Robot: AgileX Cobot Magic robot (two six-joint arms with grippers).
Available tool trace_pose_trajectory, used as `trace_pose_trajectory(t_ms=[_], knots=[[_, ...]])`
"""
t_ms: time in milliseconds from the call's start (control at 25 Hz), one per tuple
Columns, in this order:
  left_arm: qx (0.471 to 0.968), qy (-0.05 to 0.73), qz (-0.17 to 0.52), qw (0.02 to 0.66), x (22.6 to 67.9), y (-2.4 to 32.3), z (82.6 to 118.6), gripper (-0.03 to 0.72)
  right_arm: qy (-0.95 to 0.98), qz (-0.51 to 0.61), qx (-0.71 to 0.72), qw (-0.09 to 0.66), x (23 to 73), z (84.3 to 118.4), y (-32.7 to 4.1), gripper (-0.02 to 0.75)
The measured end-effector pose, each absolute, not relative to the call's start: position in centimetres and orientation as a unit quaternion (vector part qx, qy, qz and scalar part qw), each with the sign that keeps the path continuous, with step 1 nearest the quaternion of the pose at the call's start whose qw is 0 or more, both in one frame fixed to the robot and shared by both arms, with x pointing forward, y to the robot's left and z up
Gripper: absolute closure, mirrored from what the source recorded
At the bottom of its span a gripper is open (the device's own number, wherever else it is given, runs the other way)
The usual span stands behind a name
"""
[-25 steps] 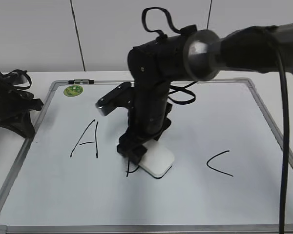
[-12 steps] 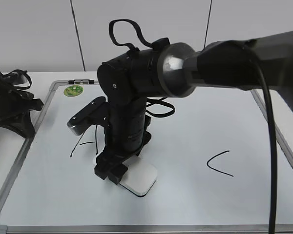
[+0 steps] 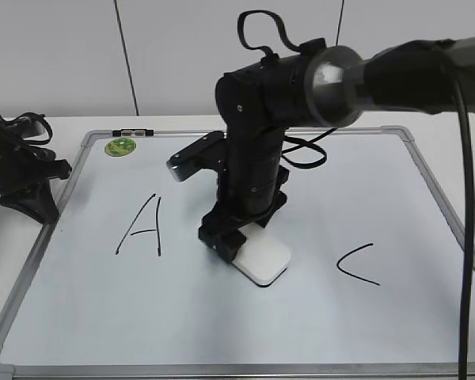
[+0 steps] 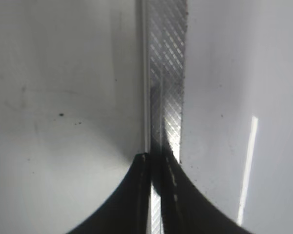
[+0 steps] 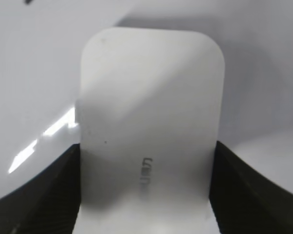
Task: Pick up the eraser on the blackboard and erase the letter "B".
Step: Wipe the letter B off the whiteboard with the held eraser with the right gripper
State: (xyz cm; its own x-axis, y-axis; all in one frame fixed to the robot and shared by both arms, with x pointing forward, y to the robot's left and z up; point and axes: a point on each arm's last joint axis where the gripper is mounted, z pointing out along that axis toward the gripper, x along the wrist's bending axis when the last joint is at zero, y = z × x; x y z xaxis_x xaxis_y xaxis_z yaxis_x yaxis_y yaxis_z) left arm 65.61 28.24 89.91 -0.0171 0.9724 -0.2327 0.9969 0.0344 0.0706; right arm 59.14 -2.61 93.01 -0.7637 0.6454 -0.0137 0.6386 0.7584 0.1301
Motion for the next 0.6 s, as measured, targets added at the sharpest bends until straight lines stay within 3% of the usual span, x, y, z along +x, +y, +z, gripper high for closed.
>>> trace_pose_trajectory(t_ms=[360, 600], knots=[[0.692, 0.711, -0.057, 0.109, 65.6, 28.2, 89.9, 0.662, 0.913, 0.044, 0.395, 0.089, 63.9, 94.2, -7.7, 0.203], [0.692, 0.711, -0.057, 0.109, 65.6, 28.2, 89.9, 0.662, 0.903, 0.075, 0.403, 0.131, 65.5, 98.4, -8.3, 0.203]])
